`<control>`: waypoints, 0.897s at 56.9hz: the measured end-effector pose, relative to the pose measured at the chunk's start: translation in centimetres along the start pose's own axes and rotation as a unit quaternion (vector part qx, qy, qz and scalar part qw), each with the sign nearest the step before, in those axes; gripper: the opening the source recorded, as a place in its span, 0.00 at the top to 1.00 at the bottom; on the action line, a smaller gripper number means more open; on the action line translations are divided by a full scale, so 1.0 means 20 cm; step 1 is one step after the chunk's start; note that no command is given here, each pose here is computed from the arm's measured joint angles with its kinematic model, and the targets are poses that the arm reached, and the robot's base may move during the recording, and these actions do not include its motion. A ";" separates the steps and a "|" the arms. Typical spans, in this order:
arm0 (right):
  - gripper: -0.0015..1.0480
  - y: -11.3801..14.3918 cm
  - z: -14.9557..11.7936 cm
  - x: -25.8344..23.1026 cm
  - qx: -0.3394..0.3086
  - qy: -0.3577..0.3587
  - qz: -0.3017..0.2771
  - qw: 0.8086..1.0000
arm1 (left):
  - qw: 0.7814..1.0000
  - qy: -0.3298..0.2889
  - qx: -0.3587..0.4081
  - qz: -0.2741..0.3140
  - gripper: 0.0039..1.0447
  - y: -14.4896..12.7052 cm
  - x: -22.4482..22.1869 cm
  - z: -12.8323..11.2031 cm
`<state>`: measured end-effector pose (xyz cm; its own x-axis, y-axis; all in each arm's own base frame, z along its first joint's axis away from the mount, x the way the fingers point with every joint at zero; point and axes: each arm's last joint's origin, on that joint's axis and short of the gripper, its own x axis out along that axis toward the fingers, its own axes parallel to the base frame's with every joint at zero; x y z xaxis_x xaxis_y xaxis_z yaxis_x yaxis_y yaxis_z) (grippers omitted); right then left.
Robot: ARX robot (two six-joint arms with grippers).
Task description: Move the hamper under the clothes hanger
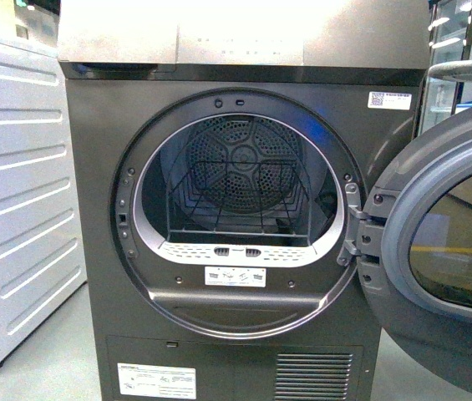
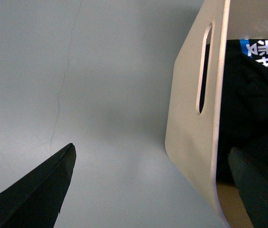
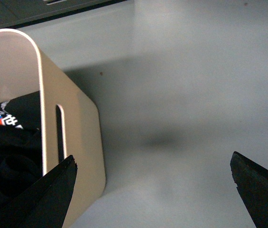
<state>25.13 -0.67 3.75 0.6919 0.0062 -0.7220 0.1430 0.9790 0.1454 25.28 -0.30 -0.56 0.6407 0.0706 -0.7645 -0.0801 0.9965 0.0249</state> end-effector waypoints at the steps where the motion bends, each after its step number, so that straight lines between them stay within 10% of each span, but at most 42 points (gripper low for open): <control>1: 0.08 0.01 0.00 0.00 -0.001 0.000 0.003 1.000 | 1.000 0.001 0.000 0.000 0.06 0.00 0.00 0.00; 51: 0.08 0.21 -0.01 0.32 -0.065 0.067 0.022 0.995 | 1.000 0.001 -0.005 0.004 0.06 -0.07 0.20 0.11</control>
<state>30.03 3.42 -0.39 0.5943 0.0683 -0.8013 0.0163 0.9952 0.0969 29.67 -1.29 -2.28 0.6384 0.0779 -0.7658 -0.0927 0.9954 0.0240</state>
